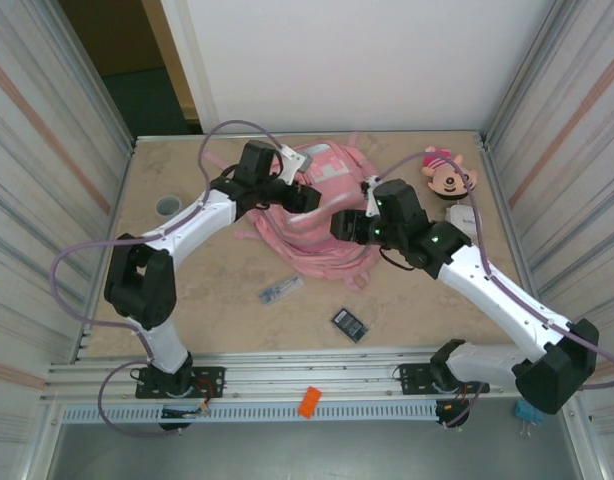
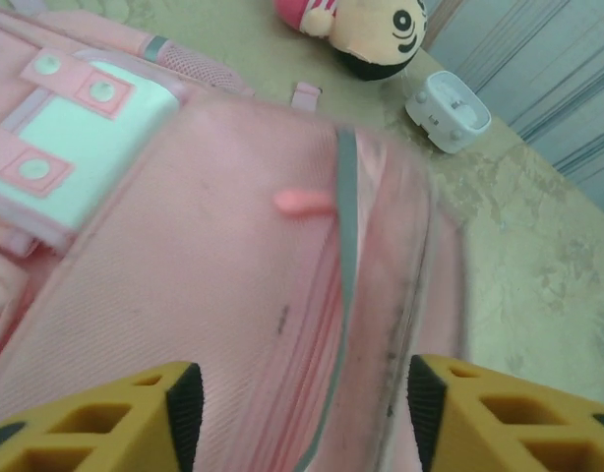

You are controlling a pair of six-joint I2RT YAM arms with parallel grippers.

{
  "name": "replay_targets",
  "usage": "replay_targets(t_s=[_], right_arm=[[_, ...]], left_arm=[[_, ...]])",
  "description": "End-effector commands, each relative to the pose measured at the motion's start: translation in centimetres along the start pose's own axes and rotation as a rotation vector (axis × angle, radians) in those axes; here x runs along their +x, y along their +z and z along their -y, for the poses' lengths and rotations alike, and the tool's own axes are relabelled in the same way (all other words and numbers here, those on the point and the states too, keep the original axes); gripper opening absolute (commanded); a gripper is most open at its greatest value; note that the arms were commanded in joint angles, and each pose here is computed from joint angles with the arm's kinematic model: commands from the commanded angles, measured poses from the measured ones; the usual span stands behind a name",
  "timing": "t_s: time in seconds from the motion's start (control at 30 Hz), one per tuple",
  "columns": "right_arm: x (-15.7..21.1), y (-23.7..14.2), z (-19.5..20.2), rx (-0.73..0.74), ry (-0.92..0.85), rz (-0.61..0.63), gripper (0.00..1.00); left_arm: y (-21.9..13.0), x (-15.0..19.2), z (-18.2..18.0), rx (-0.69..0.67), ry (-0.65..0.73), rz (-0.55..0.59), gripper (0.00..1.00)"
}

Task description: Pack books, pencil case, and school supplies into a backpack

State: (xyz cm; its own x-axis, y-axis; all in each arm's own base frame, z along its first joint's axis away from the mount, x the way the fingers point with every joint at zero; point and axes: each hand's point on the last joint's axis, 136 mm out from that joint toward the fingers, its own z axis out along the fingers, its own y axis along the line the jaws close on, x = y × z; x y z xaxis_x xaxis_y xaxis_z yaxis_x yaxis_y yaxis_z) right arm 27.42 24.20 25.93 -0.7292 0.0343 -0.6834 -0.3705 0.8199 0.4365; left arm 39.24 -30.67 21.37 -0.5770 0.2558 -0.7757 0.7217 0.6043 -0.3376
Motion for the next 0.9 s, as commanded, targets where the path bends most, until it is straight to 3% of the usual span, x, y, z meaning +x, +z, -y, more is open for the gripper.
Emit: replay_targets(t_s=[0.0,0.23,0.47,0.67,0.87], right_arm=[[2.1,0.1,-2.2,-0.037,-0.487,-0.119,0.65],[8.8,4.9,-5.7,-0.173,-0.981,-0.425,0.72],[14.4,10.5,-6.6,-0.292,-1.340,-0.631,0.75],[16.1,14.9,-5.9,-0.256,-1.439,-0.687,0.78],[17.3,17.7,-6.1,-0.277,-1.452,-0.681,0.80]], left_arm=[[-4.2,-2.0,0.4,-0.056,-0.015,0.090,0.66],[-10.4,1.6,-3.0,-0.245,-0.223,0.107,0.70],[-17.2,8.6,-6.3,-0.417,-0.466,0.132,0.71],[-21.1,13.2,-7.5,-0.482,-0.642,0.197,0.71],[-22.6,15.4,-7.9,-0.521,-0.712,0.222,0.72]])
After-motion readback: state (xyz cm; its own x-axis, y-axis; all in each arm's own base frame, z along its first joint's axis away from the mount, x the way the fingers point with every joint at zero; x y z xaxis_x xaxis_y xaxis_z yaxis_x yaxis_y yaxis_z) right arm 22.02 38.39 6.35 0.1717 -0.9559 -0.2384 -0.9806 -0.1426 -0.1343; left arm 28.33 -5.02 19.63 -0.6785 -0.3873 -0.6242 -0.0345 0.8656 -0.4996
